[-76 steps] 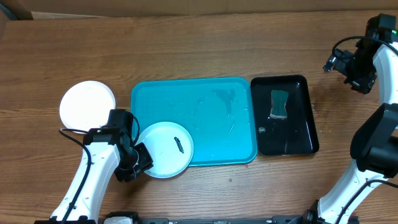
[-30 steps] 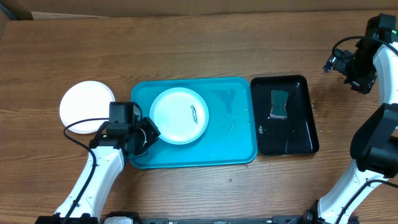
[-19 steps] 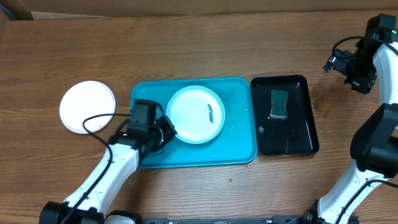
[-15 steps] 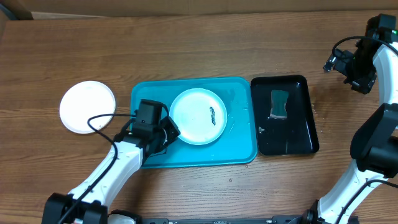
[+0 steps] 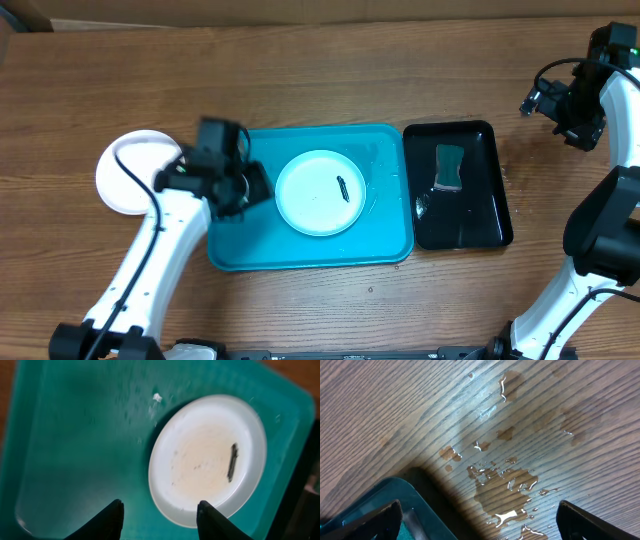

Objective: Clean dirty plates on tray and stack at the side
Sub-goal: 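Grip the white plate's rim and slide it rightward across the tray, then lower right gripper into black tray and grasp the green sponge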

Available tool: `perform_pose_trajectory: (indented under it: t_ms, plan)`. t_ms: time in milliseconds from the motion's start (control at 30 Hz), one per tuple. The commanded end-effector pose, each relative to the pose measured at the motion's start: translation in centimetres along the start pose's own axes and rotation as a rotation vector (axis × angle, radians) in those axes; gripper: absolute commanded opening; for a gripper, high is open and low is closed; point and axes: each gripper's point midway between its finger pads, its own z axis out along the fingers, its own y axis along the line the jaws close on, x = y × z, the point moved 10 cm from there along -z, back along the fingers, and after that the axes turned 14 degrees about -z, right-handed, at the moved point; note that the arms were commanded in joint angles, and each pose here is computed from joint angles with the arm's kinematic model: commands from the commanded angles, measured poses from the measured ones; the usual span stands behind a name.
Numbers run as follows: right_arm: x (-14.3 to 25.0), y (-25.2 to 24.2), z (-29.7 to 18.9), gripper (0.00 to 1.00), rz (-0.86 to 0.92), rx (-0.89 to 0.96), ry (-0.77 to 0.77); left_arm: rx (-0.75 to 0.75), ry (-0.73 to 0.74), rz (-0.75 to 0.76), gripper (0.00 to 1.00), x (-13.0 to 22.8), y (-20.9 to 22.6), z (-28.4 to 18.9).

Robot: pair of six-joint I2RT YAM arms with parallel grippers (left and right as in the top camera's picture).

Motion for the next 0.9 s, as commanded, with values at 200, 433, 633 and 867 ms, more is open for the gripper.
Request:
perform_pose_trajectory:
  t_ms: [200, 433, 633, 867]
  plan:
    - [-0.3, 0.0, -1.5, 1.0, 0.004, -0.003, -0.047, -0.084, 0.041, 0.129, 0.47, -0.8, -1.2, 2.2]
    - [-0.3, 0.0, -1.5, 1.0, 0.004, -0.003, -0.046, -0.163, 0.138, 0.155, 0.43, -0.1, -1.4, 7.3]
    - [-0.3, 0.0, -1.5, 1.0, 0.004, -0.003, -0.046, -0.197, 0.17, 0.168, 0.32, -0.1, -1.1, 9.7]
    - [-0.3, 0.0, -1.5, 1.0, 0.004, -0.003, -0.046, -0.216, 0.185, 0.167, 0.28, -0.1, -0.8, 11.3]
